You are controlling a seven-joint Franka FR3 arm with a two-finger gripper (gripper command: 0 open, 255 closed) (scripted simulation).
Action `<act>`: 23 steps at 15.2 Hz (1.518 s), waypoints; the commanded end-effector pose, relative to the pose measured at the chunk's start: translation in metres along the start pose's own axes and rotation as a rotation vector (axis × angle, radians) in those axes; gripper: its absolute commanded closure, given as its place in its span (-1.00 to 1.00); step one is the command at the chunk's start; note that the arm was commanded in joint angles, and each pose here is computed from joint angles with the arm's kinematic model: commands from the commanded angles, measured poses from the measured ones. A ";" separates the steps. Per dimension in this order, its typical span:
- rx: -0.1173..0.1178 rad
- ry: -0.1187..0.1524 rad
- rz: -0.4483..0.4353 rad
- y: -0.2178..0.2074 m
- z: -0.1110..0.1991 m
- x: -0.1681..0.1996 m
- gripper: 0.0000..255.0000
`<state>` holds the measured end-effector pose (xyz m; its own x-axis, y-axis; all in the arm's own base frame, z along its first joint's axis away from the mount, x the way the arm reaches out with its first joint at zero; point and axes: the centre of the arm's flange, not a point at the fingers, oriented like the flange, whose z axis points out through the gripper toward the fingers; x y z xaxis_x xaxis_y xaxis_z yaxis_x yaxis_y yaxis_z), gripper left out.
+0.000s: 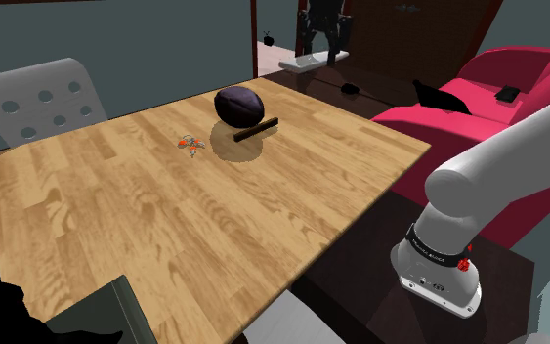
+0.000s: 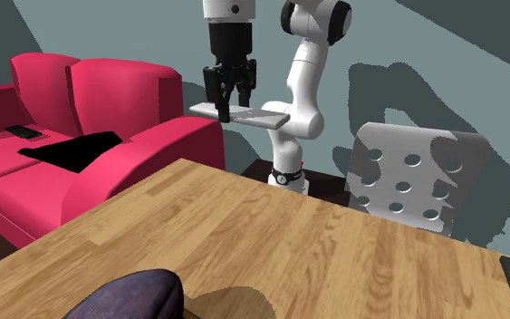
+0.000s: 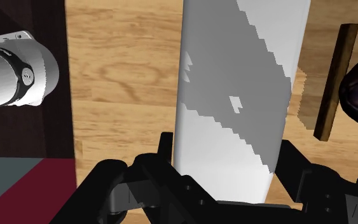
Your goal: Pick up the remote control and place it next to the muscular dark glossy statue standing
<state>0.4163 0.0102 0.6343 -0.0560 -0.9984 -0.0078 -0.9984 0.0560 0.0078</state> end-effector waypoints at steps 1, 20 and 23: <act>0.000 0.000 0.000 0.000 -0.010 0.000 1.00; 0.000 0.000 0.000 0.001 -0.110 -0.001 1.00; 0.000 0.000 0.000 0.012 -0.114 -0.025 1.00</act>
<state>0.4101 0.0272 0.7456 -0.0555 -0.9984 -0.0078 -0.9984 0.0554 0.0080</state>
